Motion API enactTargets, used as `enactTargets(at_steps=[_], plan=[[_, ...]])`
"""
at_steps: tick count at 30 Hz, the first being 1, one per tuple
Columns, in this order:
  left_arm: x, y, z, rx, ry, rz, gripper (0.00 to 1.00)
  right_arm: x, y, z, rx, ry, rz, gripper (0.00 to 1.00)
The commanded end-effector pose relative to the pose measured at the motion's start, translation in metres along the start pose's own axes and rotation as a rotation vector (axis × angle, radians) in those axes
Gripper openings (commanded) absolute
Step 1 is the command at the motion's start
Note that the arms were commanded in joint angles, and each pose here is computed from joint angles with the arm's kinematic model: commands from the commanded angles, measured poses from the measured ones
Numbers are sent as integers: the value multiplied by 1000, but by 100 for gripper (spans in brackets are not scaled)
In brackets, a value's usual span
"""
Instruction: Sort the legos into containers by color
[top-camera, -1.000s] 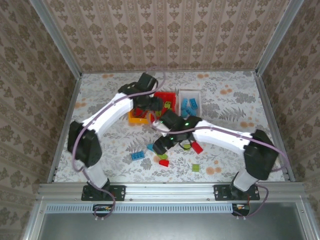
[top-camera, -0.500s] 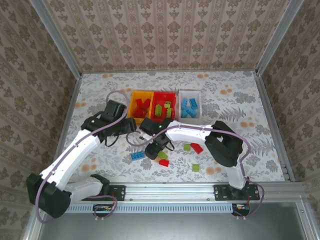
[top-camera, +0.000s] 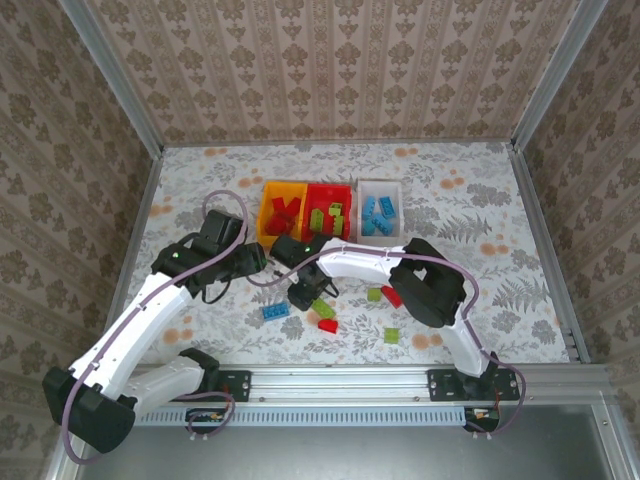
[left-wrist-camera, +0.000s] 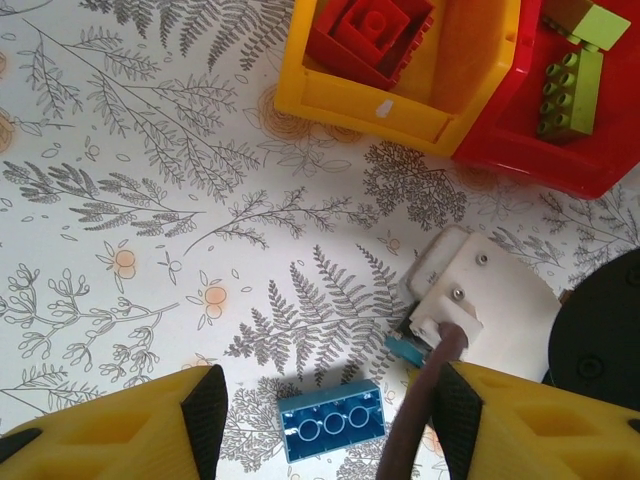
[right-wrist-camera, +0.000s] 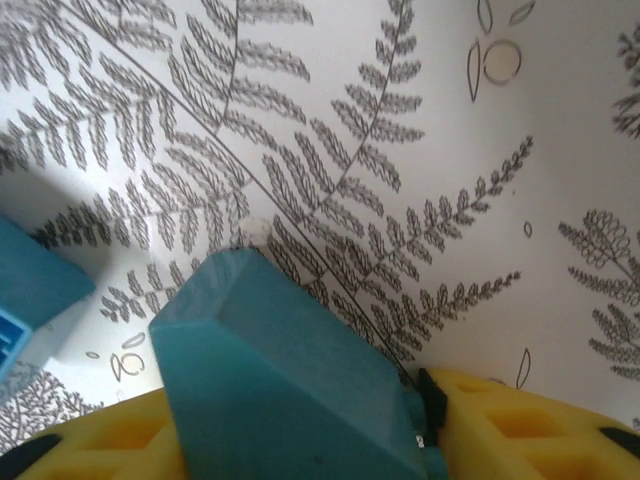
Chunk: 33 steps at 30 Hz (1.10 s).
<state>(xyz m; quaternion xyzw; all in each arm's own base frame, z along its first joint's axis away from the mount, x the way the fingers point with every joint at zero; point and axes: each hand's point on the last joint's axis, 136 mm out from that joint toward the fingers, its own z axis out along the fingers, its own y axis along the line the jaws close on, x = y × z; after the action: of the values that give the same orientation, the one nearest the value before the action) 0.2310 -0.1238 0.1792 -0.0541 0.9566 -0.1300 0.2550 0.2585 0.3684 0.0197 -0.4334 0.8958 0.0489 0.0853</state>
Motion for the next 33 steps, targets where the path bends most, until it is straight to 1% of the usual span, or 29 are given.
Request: enactTargets(at_steps=[1, 4, 7, 10, 14, 18, 24, 27, 29, 33], plan=[[18, 8, -2, -17, 63, -2, 60, -8, -9, -8, 20, -22, 44, 46], [16, 3, -4, 10, 53, 1, 59, -10, -15, -25, 26, -59, 76, 43], [11, -15, -2, 98, 49, 19, 59, -14, -33, -54, 32, -125, 155, 41], [2, -42, 0, 207, 52, 34, 60, -9, -66, -85, 61, -196, 270, 40], [-12, -76, 4, 304, 43, 72, 60, 15, -123, -110, 128, -257, 466, 39], [-23, -115, 7, 381, 32, 136, 60, 41, -179, -113, 192, -233, 640, 38], [-20, -164, 12, 424, 59, 282, 59, 51, -238, -104, 237, -206, 830, 39], [-13, -175, 16, 422, 82, 341, 60, 53, -252, -92, 225, -190, 897, 40], [-9, -179, 19, 423, 95, 368, 60, 50, -256, -87, 208, -189, 908, 41], [2, -176, 26, 405, 136, 401, 60, 43, -256, -81, 187, -182, 913, 45]])
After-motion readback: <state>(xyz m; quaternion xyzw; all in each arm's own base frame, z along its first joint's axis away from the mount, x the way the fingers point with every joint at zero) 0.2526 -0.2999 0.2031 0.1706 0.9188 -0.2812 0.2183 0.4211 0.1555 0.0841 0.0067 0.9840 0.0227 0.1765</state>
